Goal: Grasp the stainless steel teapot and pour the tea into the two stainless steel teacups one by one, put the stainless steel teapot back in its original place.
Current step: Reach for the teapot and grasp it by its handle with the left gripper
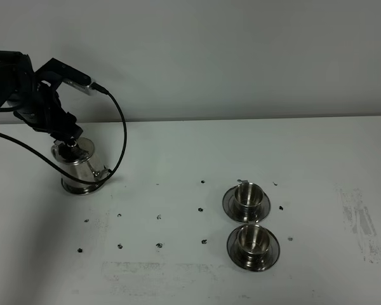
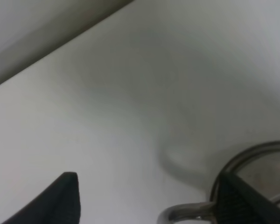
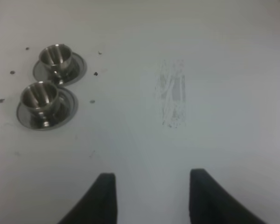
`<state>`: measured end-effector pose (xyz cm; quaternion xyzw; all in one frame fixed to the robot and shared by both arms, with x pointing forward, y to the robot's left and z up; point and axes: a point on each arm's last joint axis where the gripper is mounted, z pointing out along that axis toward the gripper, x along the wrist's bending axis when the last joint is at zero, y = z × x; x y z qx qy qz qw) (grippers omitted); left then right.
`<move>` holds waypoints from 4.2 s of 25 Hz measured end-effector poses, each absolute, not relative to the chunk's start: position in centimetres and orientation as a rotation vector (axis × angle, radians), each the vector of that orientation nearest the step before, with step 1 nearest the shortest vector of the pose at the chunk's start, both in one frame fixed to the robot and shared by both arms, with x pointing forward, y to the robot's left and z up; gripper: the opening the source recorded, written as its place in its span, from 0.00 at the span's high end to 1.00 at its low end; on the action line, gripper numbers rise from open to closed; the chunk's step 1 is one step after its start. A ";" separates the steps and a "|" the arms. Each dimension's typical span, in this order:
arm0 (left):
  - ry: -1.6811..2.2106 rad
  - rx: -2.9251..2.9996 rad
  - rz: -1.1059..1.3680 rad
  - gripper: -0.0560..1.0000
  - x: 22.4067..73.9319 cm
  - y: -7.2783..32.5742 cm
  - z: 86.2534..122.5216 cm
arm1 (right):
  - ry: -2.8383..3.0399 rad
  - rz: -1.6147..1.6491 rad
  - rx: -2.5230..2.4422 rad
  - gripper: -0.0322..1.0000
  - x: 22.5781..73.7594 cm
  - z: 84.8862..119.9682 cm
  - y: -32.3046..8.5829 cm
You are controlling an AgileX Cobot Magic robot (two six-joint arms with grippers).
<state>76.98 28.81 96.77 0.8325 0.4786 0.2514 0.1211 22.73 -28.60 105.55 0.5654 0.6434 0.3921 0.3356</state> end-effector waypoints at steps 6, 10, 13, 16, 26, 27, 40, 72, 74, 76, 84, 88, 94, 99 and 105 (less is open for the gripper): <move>1.427 2.478 0.695 0.36 76.5 29.3 96.8 | 1.679 1.022 1.474 0.63 22.7 105.6 -28.6; 1.439 2.495 0.682 0.36 76.3 29.7 97.0 | 1.679 1.022 1.474 0.63 22.7 105.6 -28.6; 1.447 2.497 0.678 0.36 76.0 29.9 97.8 | 1.678 1.023 1.475 0.63 22.7 105.6 -28.6; 1.454 2.505 0.683 0.36 75.6 30.5 98.7 | 1.678 1.023 1.475 0.63 22.7 105.6 -28.6; 1.505 2.421 0.701 0.36 75.4 31.5 99.5 | 1.678 1.023 1.475 0.67 22.7 105.6 -28.6; 1.522 2.384 0.701 0.36 75.5 31.6 99.2 | 1.678 1.023 1.475 0.68 22.7 105.6 -28.6; 1.655 2.111 0.603 0.36 75.2 32.2 94.9 | 1.678 1.023 1.475 0.75 22.7 105.6 -28.6; 1.642 2.367 0.458 0.36 72.7 32.5 96.8 | 1.677 1.023 1.476 0.75 22.7 105.6 -28.6; 1.631 2.386 0.441 0.36 72.5 32.5 96.8 | 1.678 1.023 1.475 0.75 22.7 105.6 -28.6; 1.612 2.401 0.420 0.36 72.4 32.4 96.8 | 1.678 1.023 1.475 0.75 22.7 105.6 -28.6; 1.500 2.474 0.393 0.36 72.3 32.1 96.8 | 1.678 1.023 1.475 0.75 22.7 105.6 -28.6; 1.409 2.524 0.340 0.36 72.0 31.8 96.7 | 1.677 1.023 1.476 0.75 22.7 105.6 -28.6; 1.295 2.624 0.261 0.36 71.2 31.6 97.4 | 1.677 1.023 1.476 0.75 22.7 105.6 -28.6; 1.266 2.605 0.334 0.36 70.0 31.6 101.5 | 1.677 1.023 1.476 0.75 22.7 105.6 -28.6; 1.417 2.473 0.390 0.36 67.8 31.1 106.7 | 1.677 1.023 1.476 0.75 22.7 105.6 -28.6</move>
